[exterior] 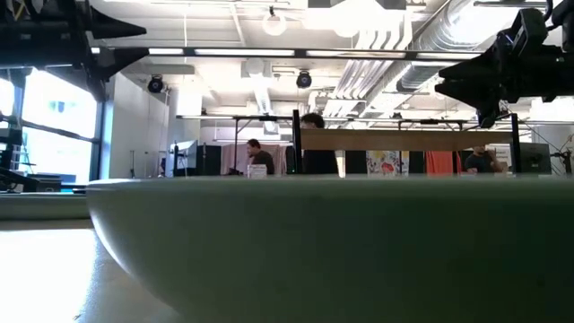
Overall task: Place and stack plates onto a shelf
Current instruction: Put the white plate on the shelf
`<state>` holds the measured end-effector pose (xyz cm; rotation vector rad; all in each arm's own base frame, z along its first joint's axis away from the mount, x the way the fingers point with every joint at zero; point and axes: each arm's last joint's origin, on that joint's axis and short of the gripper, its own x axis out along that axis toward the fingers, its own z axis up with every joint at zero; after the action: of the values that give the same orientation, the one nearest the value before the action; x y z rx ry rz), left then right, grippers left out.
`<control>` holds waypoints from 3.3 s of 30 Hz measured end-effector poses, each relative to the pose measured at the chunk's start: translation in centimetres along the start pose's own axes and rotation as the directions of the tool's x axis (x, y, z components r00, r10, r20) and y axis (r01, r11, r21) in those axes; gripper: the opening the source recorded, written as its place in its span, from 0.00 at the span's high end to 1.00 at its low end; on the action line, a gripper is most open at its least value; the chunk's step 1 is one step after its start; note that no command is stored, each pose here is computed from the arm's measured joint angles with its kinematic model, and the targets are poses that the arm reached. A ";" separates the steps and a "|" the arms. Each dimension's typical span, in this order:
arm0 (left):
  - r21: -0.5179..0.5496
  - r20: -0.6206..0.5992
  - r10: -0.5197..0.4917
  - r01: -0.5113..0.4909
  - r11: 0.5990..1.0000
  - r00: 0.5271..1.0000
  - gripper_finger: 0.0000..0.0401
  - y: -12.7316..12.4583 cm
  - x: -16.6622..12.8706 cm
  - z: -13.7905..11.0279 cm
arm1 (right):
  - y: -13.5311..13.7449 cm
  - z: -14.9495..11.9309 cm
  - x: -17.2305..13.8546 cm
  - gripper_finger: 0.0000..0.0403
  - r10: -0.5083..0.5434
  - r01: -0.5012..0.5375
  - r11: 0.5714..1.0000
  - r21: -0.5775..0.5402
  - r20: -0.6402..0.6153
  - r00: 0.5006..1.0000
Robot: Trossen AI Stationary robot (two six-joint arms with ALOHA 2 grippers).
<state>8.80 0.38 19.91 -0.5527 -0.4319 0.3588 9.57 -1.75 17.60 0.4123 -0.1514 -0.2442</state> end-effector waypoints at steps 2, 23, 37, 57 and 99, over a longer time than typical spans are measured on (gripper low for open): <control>-0.029 0.023 0.019 -0.019 0.999 1.000 0.63 0.0 0.0 0.2 | 0.1 0.3 0.0 0.69 0.012 -0.013 1.000 0.025 0.026 1.000; 0.152 0.176 -0.035 0.008 0.988 0.984 0.63 -6.1 1.5 10.8 | 4.1 9.7 -2.1 0.69 0.178 -0.092 0.966 -0.242 0.362 0.915; 0.370 -0.011 0.071 -0.062 0.927 0.997 0.63 -9.1 4.4 13.2 | 7.1 15.6 0.5 0.69 -0.093 0.079 0.995 -0.063 -0.270 0.958; 0.411 -0.297 0.238 -0.101 0.906 0.925 0.63 -7.5 4.1 9.9 | 7.4 9.6 10.2 0.69 -0.130 0.448 0.884 0.133 -0.851 0.508; 0.412 -0.549 0.302 -0.062 0.909 0.780 0.63 -7.1 5.3 6.2 | 10.6 -5.0 12.7 0.69 -0.466 0.664 0.643 -0.381 -0.883 -0.055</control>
<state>11.81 -0.29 30.29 -0.3049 0.3209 0.4200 24.90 6.14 18.66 0.7368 1.3722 -0.8117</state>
